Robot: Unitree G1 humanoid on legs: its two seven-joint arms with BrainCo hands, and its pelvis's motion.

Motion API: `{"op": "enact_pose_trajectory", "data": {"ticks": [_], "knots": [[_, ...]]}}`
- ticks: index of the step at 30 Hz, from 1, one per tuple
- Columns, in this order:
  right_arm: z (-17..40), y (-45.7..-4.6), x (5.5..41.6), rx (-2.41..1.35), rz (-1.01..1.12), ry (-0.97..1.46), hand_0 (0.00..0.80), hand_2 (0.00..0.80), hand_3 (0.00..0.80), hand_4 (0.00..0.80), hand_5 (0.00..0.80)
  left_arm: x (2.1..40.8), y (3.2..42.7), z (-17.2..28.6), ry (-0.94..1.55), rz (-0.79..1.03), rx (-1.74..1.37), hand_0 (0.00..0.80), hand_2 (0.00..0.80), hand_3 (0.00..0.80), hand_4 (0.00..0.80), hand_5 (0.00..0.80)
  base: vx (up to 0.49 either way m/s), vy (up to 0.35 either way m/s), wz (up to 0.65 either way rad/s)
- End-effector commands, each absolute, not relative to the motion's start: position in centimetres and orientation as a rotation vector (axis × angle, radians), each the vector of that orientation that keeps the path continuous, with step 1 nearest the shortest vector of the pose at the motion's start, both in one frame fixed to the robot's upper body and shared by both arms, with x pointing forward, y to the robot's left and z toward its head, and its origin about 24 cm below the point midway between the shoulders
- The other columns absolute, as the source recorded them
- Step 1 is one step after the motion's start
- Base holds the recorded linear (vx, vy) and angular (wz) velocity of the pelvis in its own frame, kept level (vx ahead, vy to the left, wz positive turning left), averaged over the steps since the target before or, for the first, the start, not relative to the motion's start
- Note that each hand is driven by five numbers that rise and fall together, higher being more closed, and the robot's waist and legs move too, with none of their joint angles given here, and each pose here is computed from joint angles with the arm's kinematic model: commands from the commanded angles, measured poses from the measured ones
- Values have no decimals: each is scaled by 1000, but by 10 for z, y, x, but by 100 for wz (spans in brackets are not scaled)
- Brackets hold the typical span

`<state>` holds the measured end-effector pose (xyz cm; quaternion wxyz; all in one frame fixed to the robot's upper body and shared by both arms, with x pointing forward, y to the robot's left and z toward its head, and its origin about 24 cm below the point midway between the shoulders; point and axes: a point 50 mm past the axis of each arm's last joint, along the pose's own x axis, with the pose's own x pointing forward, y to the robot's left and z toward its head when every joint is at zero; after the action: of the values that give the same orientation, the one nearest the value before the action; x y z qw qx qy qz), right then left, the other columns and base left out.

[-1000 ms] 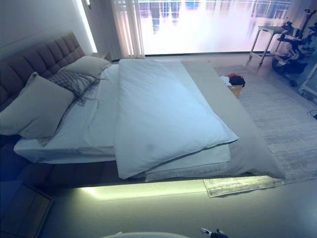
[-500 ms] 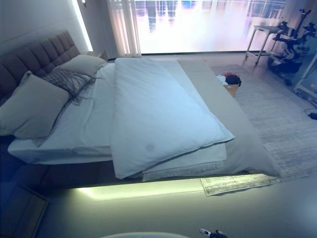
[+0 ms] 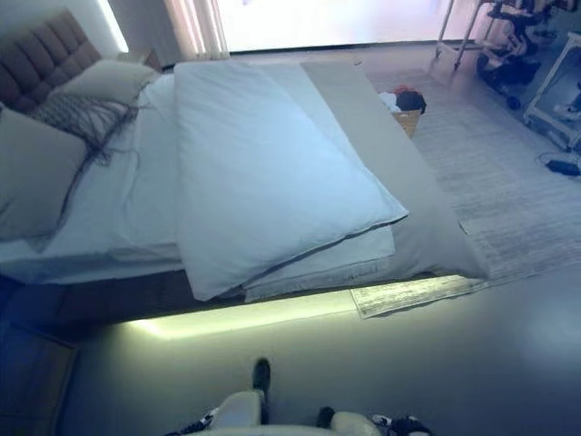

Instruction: Make the bed neatly

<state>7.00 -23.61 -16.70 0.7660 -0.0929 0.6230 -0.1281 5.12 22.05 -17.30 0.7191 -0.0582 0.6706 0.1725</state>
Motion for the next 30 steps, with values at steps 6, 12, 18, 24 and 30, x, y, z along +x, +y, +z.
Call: {"op": "enact_pose_trajectory", "data": {"ticks": [6,12,18,24,30], "knots": [[-167,-237,69,-141,-337,1322,0,0,0,0,0,38,221,-174,1492,398,-81,0,0,0,0,0,434,302,-22],[-168,-224,77,-144,-291,1290,0,0,0,0,0,50,223,-173,1487,355,-48,0,0,0,0,0,395,342,9],[-167,-214,91,-123,-267,1237,0,0,0,0,0,62,230,-170,1475,306,27,0,0,0,0,0,277,189,19],[-163,-219,103,-84,-314,1200,0,0,0,0,0,87,237,-164,1403,324,27,0,0,0,0,0,84,-96,-8],[-159,-219,119,-118,-293,1213,0,0,0,0,0,108,229,-161,1335,348,-10,0,0,0,0,0,67,-157,25]]}}
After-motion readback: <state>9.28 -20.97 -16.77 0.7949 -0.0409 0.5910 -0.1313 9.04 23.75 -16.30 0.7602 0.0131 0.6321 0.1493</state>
